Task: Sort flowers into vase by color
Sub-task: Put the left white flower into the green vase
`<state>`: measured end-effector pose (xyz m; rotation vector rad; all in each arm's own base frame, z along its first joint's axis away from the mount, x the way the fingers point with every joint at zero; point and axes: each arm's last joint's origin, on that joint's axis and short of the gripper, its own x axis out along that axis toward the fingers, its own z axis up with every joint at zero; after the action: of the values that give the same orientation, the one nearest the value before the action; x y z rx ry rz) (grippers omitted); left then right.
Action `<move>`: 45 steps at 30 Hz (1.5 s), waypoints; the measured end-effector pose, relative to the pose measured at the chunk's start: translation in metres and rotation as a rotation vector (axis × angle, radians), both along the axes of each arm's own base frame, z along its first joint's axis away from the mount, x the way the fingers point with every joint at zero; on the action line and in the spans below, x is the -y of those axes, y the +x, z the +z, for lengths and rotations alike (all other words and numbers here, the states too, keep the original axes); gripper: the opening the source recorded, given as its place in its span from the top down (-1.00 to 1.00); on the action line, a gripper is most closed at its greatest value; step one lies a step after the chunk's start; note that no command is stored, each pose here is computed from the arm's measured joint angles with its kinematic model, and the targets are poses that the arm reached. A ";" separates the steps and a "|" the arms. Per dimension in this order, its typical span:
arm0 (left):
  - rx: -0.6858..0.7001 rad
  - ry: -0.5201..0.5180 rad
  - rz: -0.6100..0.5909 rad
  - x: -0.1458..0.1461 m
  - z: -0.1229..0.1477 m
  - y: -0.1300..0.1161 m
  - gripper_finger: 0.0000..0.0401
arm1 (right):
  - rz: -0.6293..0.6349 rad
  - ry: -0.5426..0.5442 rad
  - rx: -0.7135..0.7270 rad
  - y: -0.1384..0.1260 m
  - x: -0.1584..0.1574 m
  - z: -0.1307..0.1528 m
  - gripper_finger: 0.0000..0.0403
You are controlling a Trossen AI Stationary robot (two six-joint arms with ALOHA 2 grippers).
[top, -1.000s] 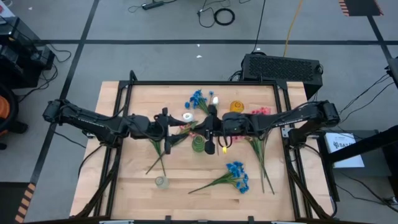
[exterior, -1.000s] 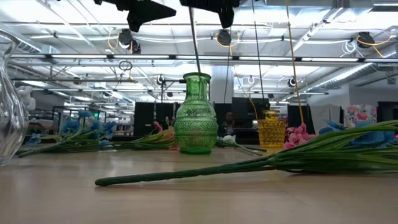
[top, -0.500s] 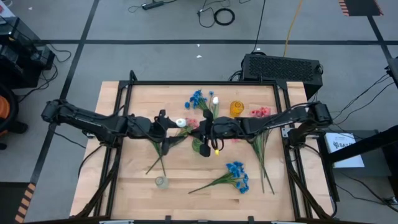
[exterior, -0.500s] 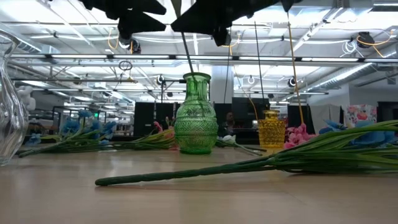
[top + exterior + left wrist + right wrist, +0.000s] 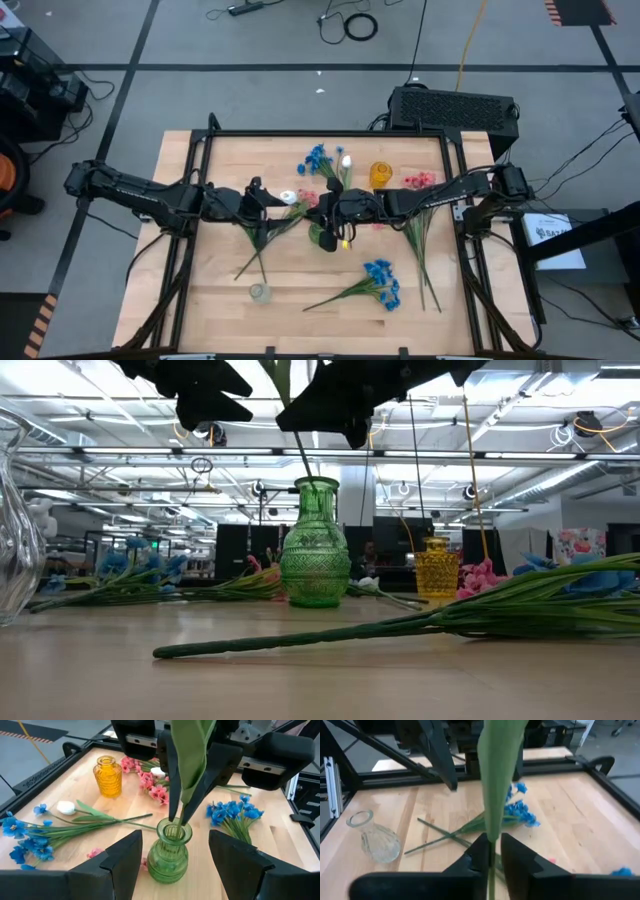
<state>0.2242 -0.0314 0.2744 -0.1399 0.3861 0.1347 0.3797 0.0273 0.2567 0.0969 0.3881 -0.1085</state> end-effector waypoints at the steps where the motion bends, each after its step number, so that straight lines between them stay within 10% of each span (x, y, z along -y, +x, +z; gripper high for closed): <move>1: 0.000 0.000 0.000 0.000 0.000 0.000 -0.19 | -0.003 0.005 -0.011 0.000 0.000 -0.001 0.74; 24: -0.015 -0.013 0.007 0.000 -0.001 -0.001 -0.19 | -0.036 0.089 -0.022 -0.024 0.004 0.026 -0.42; 35: -0.019 -0.020 0.010 0.000 -0.002 -0.001 -0.19 | -0.163 0.027 -0.198 -0.075 0.009 0.049 -0.51; 45: -0.017 -0.037 0.016 0.000 -0.002 -0.001 -0.19 | -0.404 0.172 -0.235 -0.100 0.006 -0.015 -0.37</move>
<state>0.2234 -0.0314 0.2725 -0.1785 0.4041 0.1449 0.2797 0.0217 0.2413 0.3346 0.6089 -0.4882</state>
